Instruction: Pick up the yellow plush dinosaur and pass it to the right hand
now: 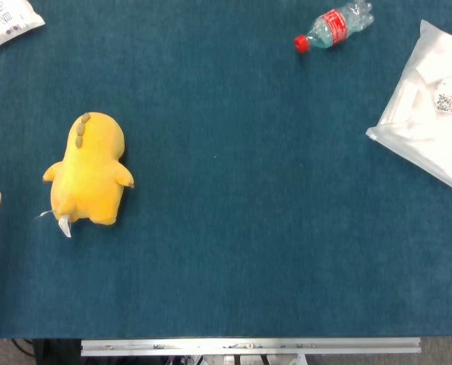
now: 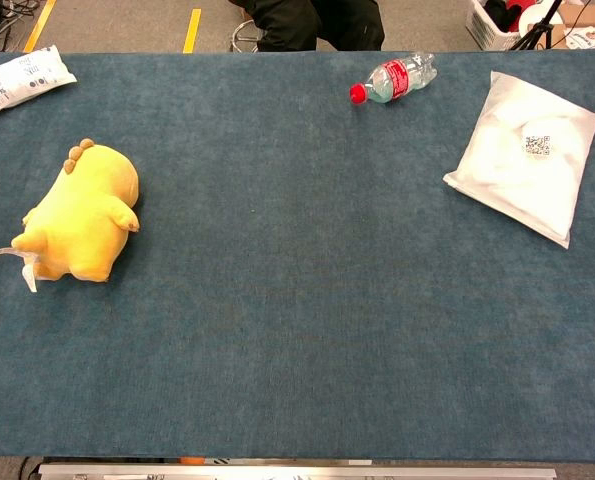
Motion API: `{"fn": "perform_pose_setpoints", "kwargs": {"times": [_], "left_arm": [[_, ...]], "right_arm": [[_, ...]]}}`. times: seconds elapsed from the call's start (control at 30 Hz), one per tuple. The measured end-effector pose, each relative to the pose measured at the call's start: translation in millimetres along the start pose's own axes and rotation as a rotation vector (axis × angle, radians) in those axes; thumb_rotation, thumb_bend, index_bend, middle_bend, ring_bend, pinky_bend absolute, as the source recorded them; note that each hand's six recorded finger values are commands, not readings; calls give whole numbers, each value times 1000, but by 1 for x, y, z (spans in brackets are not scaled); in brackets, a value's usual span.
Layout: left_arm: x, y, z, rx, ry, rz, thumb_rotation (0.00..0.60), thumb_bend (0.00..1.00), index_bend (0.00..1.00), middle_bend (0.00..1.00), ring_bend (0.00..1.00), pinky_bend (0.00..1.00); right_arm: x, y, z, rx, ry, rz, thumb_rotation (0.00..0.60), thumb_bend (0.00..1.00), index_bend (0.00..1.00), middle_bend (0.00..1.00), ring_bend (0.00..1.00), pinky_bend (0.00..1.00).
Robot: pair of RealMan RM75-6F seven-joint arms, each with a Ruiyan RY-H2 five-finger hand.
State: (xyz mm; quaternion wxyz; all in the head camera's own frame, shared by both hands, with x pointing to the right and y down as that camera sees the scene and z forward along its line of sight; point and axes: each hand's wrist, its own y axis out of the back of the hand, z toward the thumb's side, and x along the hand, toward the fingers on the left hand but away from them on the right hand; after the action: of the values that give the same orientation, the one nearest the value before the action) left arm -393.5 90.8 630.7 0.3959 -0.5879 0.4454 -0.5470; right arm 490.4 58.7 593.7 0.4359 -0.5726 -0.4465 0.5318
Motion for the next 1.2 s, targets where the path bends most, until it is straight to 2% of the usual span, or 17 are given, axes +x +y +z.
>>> {"fn": "perform_pose_setpoints", "kwargs": {"times": [0.23, 0.4, 0.5, 0.73, 0.83, 1.07, 1.2], "left_arm": [[1, 0, 2, -3, -4, 0, 600, 284, 210, 198, 169, 290], [3, -2, 8, -27, -35, -38, 600, 284, 210, 195, 168, 289], [7, -6, 15, -54, -86, -83, 600, 284, 198, 180, 154, 280], [25, -21, 31, -90, -216, -237, 600, 284, 146, 119, 69, 256], [33, -24, 36, -102, -240, -276, 600, 281, 102, 106, 64, 255], [40, -33, 45, -112, -232, -310, 599, 186, 8, 58, 29, 255], [41, -36, 54, -148, -221, -326, 552, 171, 0, 47, 12, 252]], "right_arm": [[2, 2, -2, -4, -2, 3, 600, 45, 362, 367, 298, 338], [-3, 8, 0, 0, 15, -13, 600, 46, 362, 367, 298, 338], [-8, 11, 4, 7, 31, -18, 600, 46, 362, 367, 298, 338], [-15, 12, 10, 2, 48, -12, 600, 46, 362, 367, 298, 338], [-16, 10, 9, 1, 45, -5, 600, 45, 362, 367, 298, 338], [-16, 9, 4, 1, 33, 1, 600, 46, 362, 367, 299, 338], [-16, 8, -1, 0, 22, 5, 600, 46, 362, 367, 298, 338]]}}
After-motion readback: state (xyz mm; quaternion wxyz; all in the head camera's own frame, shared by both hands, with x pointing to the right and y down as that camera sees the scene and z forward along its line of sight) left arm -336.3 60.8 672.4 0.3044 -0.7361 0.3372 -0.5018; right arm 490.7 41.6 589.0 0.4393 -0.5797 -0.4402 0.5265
